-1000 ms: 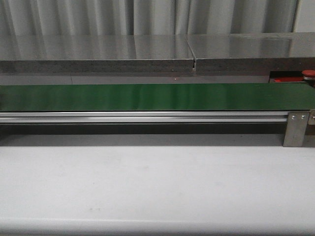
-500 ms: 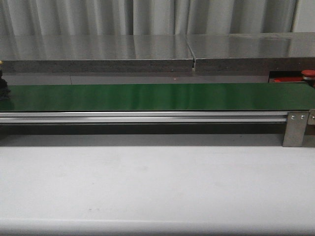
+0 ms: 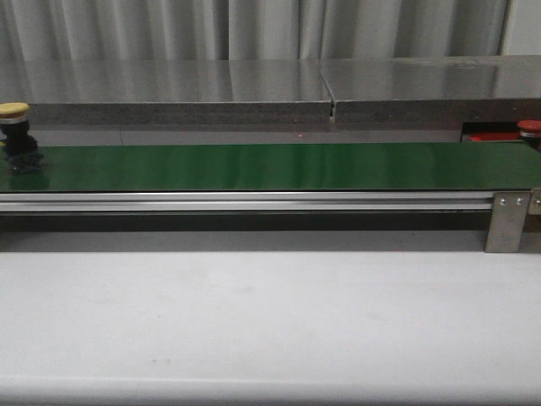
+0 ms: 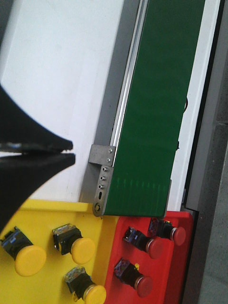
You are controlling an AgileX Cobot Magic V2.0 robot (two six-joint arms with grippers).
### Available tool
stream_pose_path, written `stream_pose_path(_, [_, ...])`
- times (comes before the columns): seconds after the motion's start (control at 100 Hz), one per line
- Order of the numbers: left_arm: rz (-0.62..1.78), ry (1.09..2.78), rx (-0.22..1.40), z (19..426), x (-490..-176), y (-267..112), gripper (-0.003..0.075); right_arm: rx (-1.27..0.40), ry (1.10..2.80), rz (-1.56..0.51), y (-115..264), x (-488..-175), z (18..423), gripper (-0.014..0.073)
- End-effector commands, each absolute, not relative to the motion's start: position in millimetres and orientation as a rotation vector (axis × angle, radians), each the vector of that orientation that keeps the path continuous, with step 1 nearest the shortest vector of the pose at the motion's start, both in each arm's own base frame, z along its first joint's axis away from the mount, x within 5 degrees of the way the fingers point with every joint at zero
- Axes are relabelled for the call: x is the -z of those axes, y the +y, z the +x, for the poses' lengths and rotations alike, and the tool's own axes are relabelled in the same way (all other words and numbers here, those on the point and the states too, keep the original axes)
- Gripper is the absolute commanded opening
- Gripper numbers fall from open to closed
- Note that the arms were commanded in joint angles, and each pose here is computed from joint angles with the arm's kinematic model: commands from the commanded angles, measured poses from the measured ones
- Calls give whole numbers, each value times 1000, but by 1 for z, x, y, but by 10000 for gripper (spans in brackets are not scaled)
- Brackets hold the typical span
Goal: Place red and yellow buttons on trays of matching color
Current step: 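Set the yellow button on the belt with the left gripper, then grasp the last red button with the left gripper and set it on the belt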
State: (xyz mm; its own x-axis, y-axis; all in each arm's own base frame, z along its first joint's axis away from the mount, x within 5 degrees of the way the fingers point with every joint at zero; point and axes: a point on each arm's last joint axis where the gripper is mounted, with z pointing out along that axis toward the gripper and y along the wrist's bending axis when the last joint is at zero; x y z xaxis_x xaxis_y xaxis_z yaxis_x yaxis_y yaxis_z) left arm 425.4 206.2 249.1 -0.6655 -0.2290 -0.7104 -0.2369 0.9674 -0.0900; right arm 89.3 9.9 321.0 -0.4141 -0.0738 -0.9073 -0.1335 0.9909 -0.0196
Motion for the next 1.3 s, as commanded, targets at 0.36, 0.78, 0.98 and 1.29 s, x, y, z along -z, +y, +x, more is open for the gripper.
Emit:
stream_pose_path(0.36, [-300,2198,-74,472,-247,234,579,-49,1904,-128,9,-335,91,-67])
stream_pose_path(0.78, [-307,2197,-79,492,-215,246,563,-49,1904,-128,9,-335,91,-67])
stream_pose_path(0.98, [-312,2208,-76,494,-206,247,444,-49,1904,-128,9,-335,91,-67])
stream_pose_path(1.29, [-315,2193,-81,494,-210,248,69,-49,1904,-128,9,-335,91,-67])
